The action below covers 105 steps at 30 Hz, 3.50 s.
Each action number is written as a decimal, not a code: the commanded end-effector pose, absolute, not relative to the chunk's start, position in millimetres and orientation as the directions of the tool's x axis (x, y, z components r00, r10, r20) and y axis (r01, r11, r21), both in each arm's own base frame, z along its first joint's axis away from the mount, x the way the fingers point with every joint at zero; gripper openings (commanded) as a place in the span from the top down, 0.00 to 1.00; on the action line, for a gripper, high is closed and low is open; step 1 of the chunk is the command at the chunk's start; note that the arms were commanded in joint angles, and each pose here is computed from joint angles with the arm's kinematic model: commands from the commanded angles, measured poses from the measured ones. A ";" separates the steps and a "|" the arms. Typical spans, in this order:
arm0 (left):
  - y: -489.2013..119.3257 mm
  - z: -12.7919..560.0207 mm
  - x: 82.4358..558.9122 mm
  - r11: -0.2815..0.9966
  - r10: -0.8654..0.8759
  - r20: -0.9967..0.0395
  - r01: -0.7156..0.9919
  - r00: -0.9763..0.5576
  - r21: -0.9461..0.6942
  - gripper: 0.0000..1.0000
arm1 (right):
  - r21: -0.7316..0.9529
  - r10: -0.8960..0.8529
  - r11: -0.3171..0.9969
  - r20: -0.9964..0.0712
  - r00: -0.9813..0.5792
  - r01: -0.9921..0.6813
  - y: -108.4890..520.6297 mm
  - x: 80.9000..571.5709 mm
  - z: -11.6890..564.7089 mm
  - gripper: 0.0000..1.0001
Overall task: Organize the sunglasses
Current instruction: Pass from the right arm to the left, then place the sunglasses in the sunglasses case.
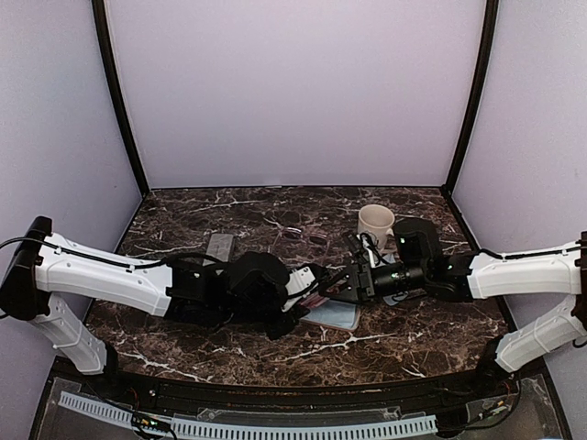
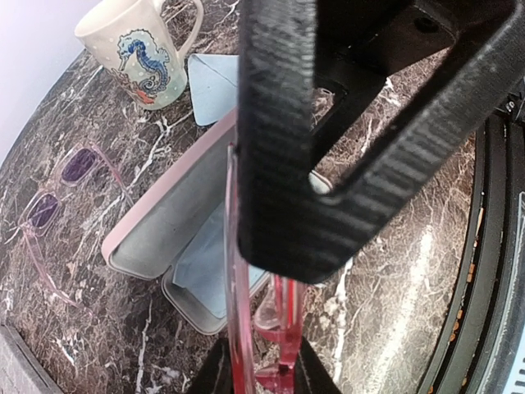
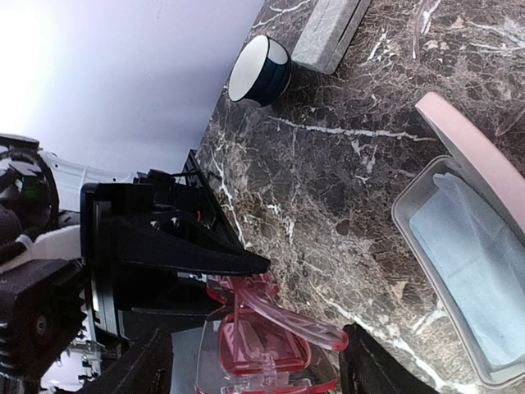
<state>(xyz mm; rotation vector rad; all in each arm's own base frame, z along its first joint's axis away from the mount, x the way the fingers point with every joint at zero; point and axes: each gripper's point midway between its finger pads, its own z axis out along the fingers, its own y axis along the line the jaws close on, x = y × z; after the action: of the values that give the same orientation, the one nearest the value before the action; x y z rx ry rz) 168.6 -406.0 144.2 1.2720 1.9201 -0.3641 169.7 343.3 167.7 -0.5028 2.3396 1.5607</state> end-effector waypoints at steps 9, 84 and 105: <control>-395.4 143.0 165.0 0.339 0.669 -0.715 0.939 -0.202 0.052 0.81 | 0.767 -0.053 0.488 -0.449 -0.892 -0.416 301.2 193.0 151.7 0.20; -454.8 51.8 216.8 -0.262 0.898 -0.411 0.940 0.156 -0.216 0.67 | 0.809 0.182 0.469 -0.480 -0.858 -0.353 219.4 210.8 133.4 0.21; -460.9 81.1 231.6 -0.168 0.900 -0.427 0.975 0.089 -0.149 0.54 | 0.809 0.175 0.466 -0.480 -0.859 -0.357 215.6 200.3 120.2 0.21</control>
<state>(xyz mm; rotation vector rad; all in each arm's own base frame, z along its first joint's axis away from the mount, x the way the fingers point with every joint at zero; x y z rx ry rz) 225.1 -457.0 50.0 2.2473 1.9337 -0.6594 198.8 215.3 112.5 -0.1249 2.2685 1.3807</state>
